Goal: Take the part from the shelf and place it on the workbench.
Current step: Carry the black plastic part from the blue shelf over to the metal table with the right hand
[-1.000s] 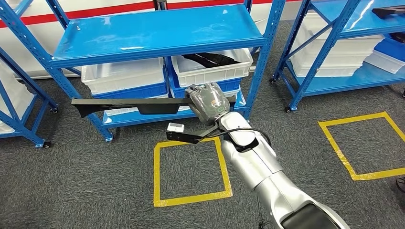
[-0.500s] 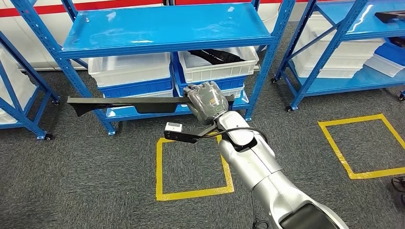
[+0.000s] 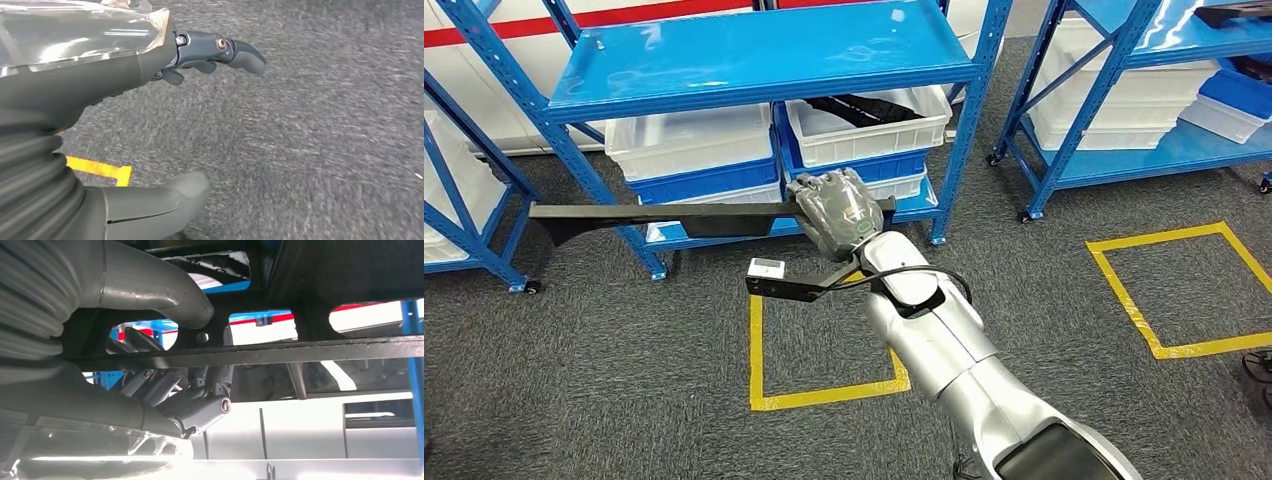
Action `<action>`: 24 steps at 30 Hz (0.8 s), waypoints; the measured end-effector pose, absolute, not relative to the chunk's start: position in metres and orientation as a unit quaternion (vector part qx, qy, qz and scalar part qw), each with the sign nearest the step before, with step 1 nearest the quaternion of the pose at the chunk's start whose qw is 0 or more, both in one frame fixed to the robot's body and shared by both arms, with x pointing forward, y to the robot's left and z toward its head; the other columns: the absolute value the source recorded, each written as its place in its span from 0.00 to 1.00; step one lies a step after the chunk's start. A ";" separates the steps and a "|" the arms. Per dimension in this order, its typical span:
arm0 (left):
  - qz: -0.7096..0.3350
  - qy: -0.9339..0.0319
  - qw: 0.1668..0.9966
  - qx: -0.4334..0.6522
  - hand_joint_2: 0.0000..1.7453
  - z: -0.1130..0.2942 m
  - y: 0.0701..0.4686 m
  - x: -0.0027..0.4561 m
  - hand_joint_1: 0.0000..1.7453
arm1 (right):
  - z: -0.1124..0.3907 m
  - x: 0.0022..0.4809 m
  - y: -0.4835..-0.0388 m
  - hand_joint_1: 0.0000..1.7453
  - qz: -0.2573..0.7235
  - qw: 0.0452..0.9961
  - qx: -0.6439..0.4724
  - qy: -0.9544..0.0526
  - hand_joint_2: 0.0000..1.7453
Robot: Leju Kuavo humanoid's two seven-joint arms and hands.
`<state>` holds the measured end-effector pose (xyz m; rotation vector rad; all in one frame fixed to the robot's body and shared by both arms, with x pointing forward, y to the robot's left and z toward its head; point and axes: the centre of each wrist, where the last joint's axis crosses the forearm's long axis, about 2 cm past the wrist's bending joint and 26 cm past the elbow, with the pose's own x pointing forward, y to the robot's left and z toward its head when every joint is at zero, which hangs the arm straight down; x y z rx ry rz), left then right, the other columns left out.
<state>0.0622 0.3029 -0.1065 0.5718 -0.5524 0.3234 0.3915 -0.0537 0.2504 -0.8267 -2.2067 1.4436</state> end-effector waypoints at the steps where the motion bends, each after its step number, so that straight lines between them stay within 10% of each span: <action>1: 0.158 -0.267 0.909 0.278 1.00 -0.107 0.304 0.061 0.00 | 0.249 0.391 -0.054 0.98 0.514 0.188 -0.292 -0.784 1.00; 24: 0.165 -0.266 0.908 0.280 1.00 -0.107 0.301 0.058 0.00 | 0.241 0.394 -0.057 0.98 0.520 0.186 -0.286 -0.783 1.00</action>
